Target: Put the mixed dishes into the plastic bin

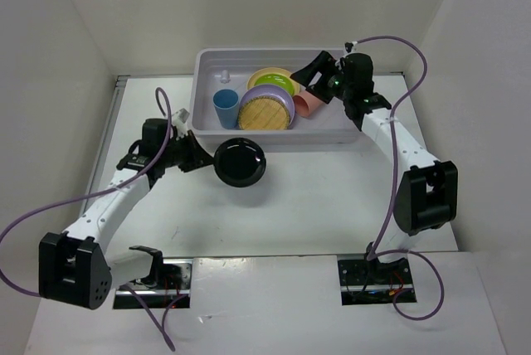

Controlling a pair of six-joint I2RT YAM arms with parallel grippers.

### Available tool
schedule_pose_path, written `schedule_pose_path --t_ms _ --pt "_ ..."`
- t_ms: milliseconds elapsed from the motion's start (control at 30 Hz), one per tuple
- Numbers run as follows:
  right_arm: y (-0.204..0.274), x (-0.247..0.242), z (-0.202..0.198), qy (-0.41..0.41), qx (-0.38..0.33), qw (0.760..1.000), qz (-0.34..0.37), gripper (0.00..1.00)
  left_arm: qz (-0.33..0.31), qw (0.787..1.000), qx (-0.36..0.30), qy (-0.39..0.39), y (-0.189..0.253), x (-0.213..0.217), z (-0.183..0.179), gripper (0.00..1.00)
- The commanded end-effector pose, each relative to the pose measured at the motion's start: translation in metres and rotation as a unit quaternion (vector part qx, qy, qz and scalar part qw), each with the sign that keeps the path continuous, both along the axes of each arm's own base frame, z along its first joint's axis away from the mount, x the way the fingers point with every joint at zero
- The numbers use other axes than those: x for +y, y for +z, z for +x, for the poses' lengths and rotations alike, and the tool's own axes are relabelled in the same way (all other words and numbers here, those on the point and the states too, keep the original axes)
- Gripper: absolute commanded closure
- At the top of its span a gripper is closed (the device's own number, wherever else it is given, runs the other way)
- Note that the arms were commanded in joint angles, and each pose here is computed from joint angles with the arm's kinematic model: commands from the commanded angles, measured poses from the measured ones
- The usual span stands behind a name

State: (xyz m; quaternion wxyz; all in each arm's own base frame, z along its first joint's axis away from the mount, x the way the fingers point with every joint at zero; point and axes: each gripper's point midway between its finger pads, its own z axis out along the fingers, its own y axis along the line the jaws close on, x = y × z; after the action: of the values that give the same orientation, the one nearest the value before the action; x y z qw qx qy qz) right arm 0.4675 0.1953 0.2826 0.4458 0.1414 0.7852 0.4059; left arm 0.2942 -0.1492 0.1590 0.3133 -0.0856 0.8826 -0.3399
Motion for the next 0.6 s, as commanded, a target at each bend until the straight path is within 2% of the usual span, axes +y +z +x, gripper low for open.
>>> schedule_pose_path --t_ms 0,133,200,367,433,533,567 --pt "0.026 0.003 -0.014 0.012 -0.036 0.999 0.006 0.18 -0.024 0.999 -0.037 -0.03 0.037 -0.012 0.002 1.0" --pt "0.027 0.002 -0.02 0.012 -0.037 0.999 0.006 0.18 -0.046 0.997 -0.063 -0.018 0.058 -0.018 0.027 1.0" --pt "0.029 0.002 -0.022 0.011 -0.039 0.999 0.011 0.18 -0.056 0.997 -0.057 -0.016 0.058 -0.025 0.039 1.0" --pt "0.046 -0.007 -0.043 0.005 -0.059 0.998 0.021 0.18 -0.061 0.993 -0.101 -0.007 0.089 -0.037 0.081 1.0" --pt "0.042 -0.018 -0.051 -0.016 -0.057 0.998 0.023 0.18 -0.064 0.993 -0.096 0.003 0.084 -0.04 0.1 1.0" --pt "0.065 -0.026 -0.072 -0.028 -0.087 0.995 0.033 0.18 -0.07 0.992 -0.099 0.012 0.084 -0.048 0.131 1.0" --pt "0.061 -0.031 -0.074 -0.034 -0.083 0.996 0.032 0.18 -0.067 0.994 -0.083 0.013 0.069 -0.051 0.142 1.0"
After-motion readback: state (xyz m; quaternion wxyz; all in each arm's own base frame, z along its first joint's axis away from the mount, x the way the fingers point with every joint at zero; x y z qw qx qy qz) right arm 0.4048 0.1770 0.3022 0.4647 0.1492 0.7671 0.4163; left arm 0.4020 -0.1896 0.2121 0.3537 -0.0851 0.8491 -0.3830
